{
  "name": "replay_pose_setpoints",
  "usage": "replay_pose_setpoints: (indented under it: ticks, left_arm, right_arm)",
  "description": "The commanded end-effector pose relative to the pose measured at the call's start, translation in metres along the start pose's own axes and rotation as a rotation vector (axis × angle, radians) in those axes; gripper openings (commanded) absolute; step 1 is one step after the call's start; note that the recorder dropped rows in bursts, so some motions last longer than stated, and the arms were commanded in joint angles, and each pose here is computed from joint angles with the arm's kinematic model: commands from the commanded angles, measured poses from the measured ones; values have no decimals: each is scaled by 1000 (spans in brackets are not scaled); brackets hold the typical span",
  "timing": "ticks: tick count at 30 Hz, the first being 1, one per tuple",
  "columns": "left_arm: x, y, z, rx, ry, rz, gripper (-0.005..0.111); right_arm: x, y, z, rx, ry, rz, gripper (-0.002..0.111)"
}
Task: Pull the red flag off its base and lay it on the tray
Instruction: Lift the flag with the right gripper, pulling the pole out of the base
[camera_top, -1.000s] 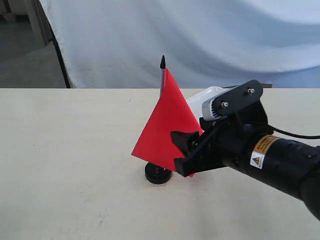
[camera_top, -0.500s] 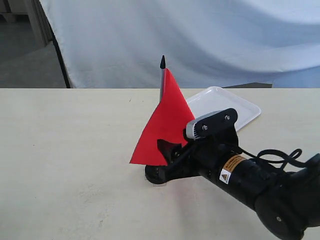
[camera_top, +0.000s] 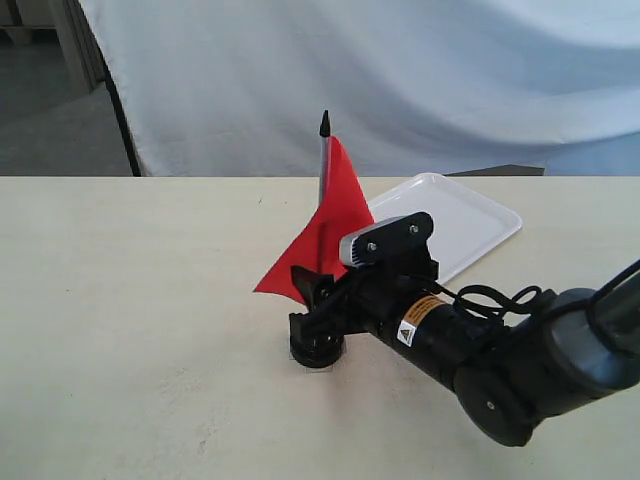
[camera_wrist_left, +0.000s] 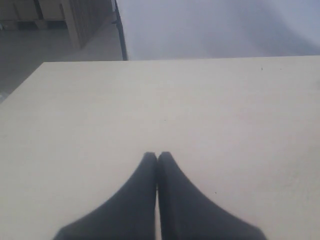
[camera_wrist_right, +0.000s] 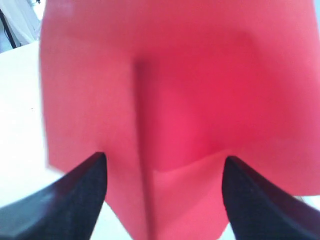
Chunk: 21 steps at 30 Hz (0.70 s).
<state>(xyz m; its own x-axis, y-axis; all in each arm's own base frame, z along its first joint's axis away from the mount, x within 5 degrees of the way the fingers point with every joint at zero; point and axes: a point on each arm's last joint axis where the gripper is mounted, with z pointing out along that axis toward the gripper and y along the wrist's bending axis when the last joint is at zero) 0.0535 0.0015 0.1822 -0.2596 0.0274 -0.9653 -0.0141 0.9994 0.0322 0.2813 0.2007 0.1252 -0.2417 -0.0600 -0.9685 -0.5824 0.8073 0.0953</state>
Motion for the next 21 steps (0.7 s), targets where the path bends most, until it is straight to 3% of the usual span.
replay_pose_setpoints:
  ticks: [1,10,12,18,21]
  left_arm:
    - [0,0,0,2,-6,-3,0]
    - [0,0,0,2,-6,-3,0]
    - [0,0,0,2,-6,-3,0]
    - [0,0,0,2,-6,-3,0]
    - [0,0,0,2,-6,-3,0]
  right_arm:
    - [2,0,9,-9,-10,-2,63]
    - [4,0,10,-11,-3,-3,60]
    - [4,0,10,-11,-3,-3,50]
    - [4,0,10,-11,-3,-3,1]
    - [4,0,10,-11,-3,-3,-1]
